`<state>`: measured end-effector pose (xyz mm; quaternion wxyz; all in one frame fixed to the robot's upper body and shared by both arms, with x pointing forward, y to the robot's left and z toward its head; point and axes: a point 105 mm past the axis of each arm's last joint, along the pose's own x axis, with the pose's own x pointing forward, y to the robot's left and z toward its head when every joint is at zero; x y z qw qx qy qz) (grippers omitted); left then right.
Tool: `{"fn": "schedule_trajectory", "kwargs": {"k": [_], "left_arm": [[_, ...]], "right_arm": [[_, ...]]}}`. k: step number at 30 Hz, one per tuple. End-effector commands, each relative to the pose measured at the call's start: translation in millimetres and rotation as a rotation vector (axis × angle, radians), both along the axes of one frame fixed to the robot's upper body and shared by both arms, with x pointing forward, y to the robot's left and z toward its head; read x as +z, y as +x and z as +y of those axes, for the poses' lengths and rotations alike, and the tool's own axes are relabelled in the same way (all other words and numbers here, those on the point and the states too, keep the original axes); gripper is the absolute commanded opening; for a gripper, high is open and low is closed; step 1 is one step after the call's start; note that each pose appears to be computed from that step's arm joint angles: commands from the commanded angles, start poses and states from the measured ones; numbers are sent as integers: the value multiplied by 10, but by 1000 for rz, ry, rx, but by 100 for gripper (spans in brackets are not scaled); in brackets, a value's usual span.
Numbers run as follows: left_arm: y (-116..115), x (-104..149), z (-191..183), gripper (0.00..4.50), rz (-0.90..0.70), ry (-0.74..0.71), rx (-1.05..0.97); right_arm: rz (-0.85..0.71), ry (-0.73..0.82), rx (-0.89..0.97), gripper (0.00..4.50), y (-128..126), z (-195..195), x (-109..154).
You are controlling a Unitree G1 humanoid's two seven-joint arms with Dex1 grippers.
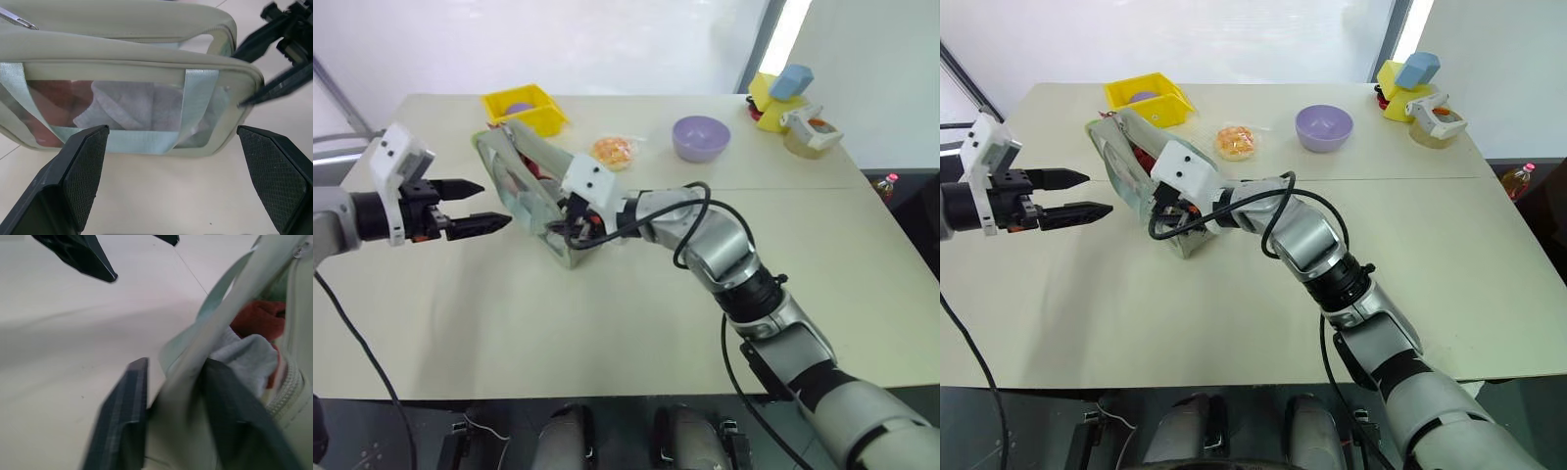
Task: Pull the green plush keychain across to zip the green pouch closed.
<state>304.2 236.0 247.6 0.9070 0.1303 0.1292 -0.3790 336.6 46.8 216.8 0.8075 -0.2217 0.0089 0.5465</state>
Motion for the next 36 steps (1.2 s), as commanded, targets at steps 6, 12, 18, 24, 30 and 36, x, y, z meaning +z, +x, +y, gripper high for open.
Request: {"fn": "schedule_trajectory", "kwargs": {"k": [6,12,18,24,30,36], "left_arm": [[30,146,-17,450,-61,25,-19],[47,143,-14,450,-63,25,-26],[90,156,-81,450,-66,25,-54],[85,186,-16,450,-71,37,-36],[50,186,-38,450,-68,33,-47],[29,200,-66,450,-74,31,-52]], "right_arm": [[-188,-117,29,2,-27,-659,215],[-212,-193,-70,2,193,-1226,199],[-174,-186,-45,166,218,-1239,57],[-91,14,-82,323,163,-1188,605],[-47,86,-11,323,16,-746,840],[-49,-19,5,323,146,-437,547]]}}
